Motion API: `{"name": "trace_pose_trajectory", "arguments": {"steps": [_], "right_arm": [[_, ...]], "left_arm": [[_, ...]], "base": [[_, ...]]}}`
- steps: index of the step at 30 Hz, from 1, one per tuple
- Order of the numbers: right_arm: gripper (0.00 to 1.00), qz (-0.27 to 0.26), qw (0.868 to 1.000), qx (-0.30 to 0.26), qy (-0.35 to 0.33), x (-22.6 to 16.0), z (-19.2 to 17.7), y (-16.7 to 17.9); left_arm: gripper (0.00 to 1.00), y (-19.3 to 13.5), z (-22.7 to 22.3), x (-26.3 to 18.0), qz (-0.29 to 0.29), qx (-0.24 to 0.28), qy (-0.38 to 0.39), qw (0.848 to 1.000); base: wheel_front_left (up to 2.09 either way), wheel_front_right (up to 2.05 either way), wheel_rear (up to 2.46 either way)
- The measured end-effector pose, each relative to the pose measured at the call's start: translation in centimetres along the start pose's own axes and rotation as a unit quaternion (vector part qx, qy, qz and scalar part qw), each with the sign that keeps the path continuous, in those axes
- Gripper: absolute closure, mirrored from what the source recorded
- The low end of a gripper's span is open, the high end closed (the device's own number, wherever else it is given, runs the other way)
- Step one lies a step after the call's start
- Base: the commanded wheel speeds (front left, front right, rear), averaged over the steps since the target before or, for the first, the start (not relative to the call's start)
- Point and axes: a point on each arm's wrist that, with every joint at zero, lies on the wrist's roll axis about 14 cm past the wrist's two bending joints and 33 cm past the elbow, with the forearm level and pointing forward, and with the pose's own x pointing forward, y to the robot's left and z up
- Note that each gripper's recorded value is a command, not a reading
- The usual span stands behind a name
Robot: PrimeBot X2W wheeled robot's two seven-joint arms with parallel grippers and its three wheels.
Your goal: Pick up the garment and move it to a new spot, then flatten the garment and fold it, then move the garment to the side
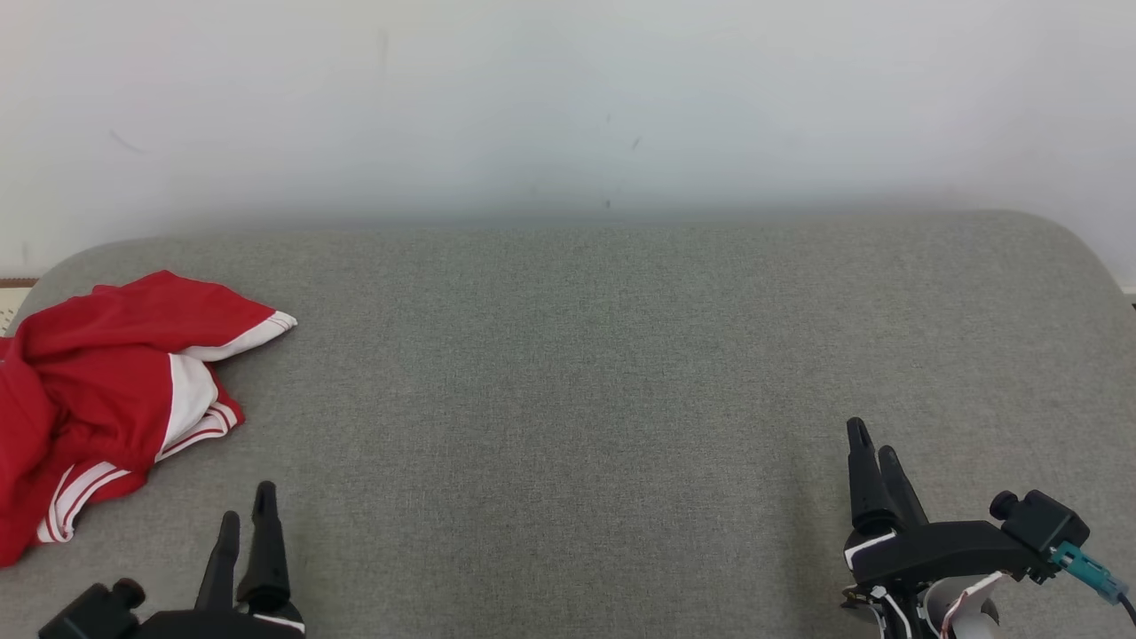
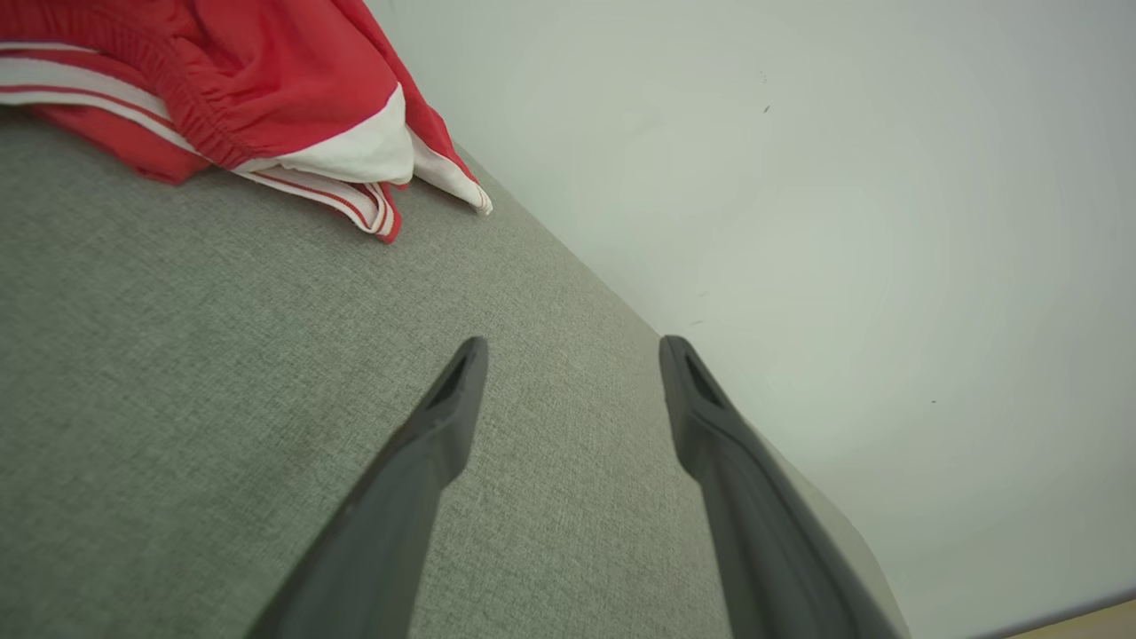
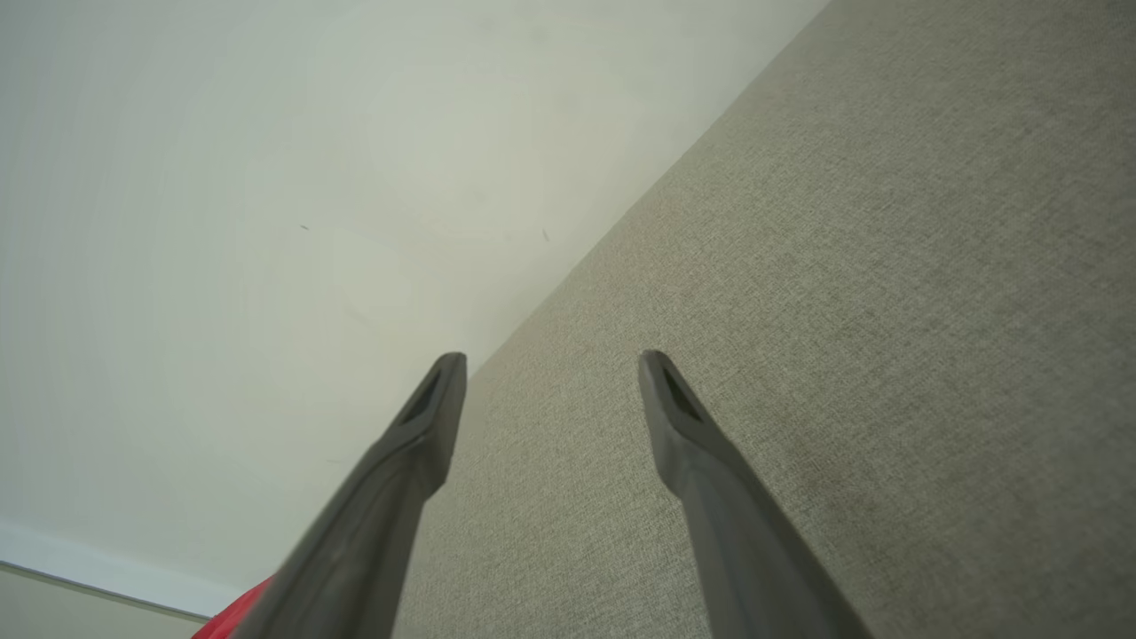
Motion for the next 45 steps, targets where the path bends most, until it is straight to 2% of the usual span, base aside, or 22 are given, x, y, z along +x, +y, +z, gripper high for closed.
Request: {"name": "trace_pose_trajectory", "arguments": {"steps": [1,7,13,20,45], "right_arm": [[0.00,0.000,1.000,0.000,0.000,0.0,0.0,0.0],[0.00,0.015,0.998,-0.064,0.005,-0.1,-0.2,0.6],[0.00,0.027,0.991,-0.131,0.010,-0.2,-0.6,0.9],[0.00,0.037,0.983,-0.180,0.014,-0.4,-1.1,1.3],[0.00,0.071,0.954,-0.291,0.018,-1.2,-2.2,2.4]], "left_arm": [[0.00,0.0,0.0,0.0,0.000,0.000,0.000,1.000],[0.00,-0.3,-0.3,-0.4,-0.005,0.074,0.000,0.997],[0.00,-0.7,-0.1,-0.6,-0.010,0.139,-0.008,0.990],[0.00,-1.1,0.2,-0.8,-0.017,0.198,-0.017,0.980],[0.00,-1.9,1.4,-2.0,-0.034,0.311,-0.058,0.948]], "base": [[0.00,0.00,0.00],[0.00,0.00,0.00],[0.00,0.00,0.00],[0.00,0.00,0.00],[0.00,0.00,0.00]]}}
